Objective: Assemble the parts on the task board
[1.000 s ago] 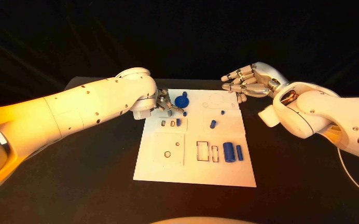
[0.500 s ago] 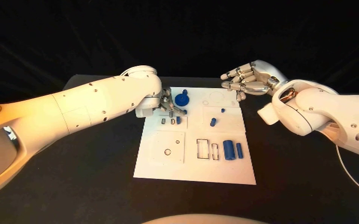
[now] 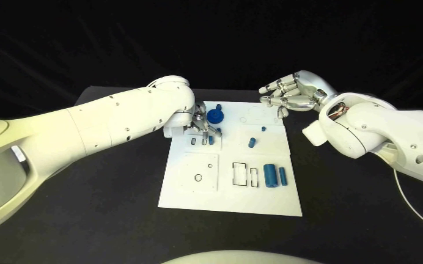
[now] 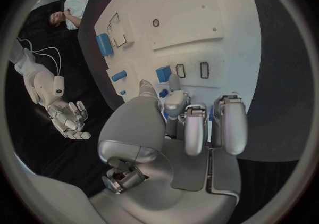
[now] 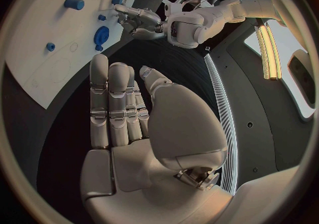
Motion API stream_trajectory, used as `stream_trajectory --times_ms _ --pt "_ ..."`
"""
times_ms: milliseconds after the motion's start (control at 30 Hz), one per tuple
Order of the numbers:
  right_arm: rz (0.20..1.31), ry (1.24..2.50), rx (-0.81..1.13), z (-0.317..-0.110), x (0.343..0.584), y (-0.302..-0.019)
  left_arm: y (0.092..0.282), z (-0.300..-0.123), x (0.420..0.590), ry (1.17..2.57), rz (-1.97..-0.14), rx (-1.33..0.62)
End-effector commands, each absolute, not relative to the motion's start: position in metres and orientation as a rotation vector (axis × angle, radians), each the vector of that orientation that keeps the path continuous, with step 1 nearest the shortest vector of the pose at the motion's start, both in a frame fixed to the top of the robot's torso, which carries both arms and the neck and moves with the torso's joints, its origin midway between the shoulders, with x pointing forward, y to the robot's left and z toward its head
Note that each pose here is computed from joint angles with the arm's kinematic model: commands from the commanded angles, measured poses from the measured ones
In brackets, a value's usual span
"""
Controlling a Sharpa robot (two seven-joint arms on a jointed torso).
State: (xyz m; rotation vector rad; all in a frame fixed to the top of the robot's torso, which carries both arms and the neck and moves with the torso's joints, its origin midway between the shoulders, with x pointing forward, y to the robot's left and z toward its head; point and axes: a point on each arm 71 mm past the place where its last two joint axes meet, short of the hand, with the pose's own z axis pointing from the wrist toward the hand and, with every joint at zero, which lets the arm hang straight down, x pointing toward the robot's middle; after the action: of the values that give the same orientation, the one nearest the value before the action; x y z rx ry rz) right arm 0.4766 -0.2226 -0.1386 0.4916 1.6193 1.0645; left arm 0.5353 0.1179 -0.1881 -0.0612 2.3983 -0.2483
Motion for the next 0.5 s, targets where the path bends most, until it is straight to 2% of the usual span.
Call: stream_trajectory --times_ms 33,500 --pt "1.068 1.639 0.474 -0.1400 0.4763 -0.2205 0.1154 -0.1894 0.5336 2.431 -0.258 -0.046" --pt "1.063 1.645 0.472 -0.1412 0.4767 -0.2216 0.1145 -0.1938 0.5342 2.458 -0.255 -0.053"
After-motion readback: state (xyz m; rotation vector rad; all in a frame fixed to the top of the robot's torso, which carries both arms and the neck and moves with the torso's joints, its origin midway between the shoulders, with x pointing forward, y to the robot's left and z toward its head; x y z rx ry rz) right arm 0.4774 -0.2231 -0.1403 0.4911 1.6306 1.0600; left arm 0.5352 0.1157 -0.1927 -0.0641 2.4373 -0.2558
